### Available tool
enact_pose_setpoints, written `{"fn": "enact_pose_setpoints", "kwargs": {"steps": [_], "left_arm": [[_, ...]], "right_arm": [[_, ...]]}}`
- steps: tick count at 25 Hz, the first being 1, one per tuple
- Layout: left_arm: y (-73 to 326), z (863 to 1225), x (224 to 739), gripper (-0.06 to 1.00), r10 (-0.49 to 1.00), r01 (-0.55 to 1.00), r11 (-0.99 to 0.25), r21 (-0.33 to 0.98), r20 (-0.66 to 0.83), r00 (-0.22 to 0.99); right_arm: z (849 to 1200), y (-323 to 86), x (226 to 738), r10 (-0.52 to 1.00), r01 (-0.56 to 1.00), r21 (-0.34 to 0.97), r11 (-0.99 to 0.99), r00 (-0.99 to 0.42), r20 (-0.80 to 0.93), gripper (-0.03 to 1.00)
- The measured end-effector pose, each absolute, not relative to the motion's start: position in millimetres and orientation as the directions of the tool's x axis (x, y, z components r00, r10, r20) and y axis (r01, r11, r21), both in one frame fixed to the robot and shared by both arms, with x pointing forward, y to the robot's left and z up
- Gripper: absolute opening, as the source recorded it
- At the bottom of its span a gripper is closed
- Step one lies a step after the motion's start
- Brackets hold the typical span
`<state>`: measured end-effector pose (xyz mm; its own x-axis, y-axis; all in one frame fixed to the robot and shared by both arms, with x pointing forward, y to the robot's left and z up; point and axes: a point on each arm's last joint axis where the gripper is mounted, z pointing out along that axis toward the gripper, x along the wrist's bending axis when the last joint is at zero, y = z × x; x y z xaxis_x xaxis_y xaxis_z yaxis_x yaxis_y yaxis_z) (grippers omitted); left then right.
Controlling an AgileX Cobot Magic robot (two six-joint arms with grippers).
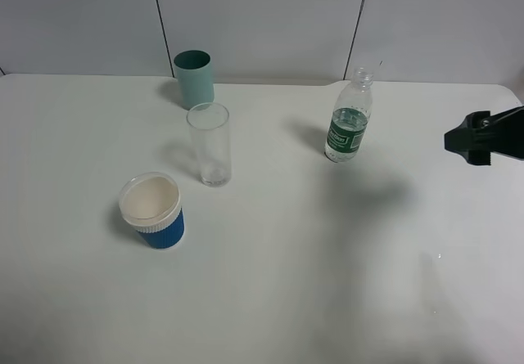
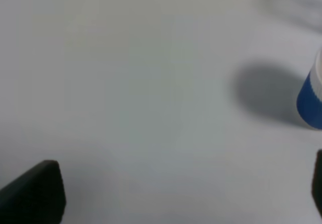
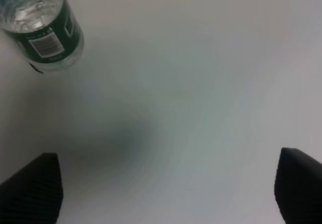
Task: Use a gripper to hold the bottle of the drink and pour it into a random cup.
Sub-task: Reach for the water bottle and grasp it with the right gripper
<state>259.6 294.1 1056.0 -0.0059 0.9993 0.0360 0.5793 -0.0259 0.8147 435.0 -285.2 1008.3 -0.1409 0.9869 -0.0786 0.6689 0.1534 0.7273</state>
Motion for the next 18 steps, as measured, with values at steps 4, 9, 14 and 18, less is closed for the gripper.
{"fn": "enact_pose_setpoints", "kwargs": {"steps": [4,9,14,18], "left_arm": [[294,1056,260,0.99,0.999,0.579,-0.026,0.815,0.036,-0.006],[294,1056,260,0.99,0.999,0.579,-0.026,0.815,0.036,-0.006],[294,1056,260,0.99,0.999,0.579,-0.026,0.815,0.036,-0.006],[294,1056,260,0.99,0.999,0.579,-0.026,0.815,0.036,-0.006]], "right_arm": [[997,-283,446,0.979,0.673,0.713,0.196,-0.171,-0.108,0.83],[983,-282,463,0.968,0.652,0.717,0.246,-0.202,-0.148,0.83],[966,-280,478,0.968,0.644,0.726,0.243,-0.207,-0.141,0.85],[950,-277,489,0.968,0.642,0.729,0.238,-0.221,-0.121,0.88]]}}
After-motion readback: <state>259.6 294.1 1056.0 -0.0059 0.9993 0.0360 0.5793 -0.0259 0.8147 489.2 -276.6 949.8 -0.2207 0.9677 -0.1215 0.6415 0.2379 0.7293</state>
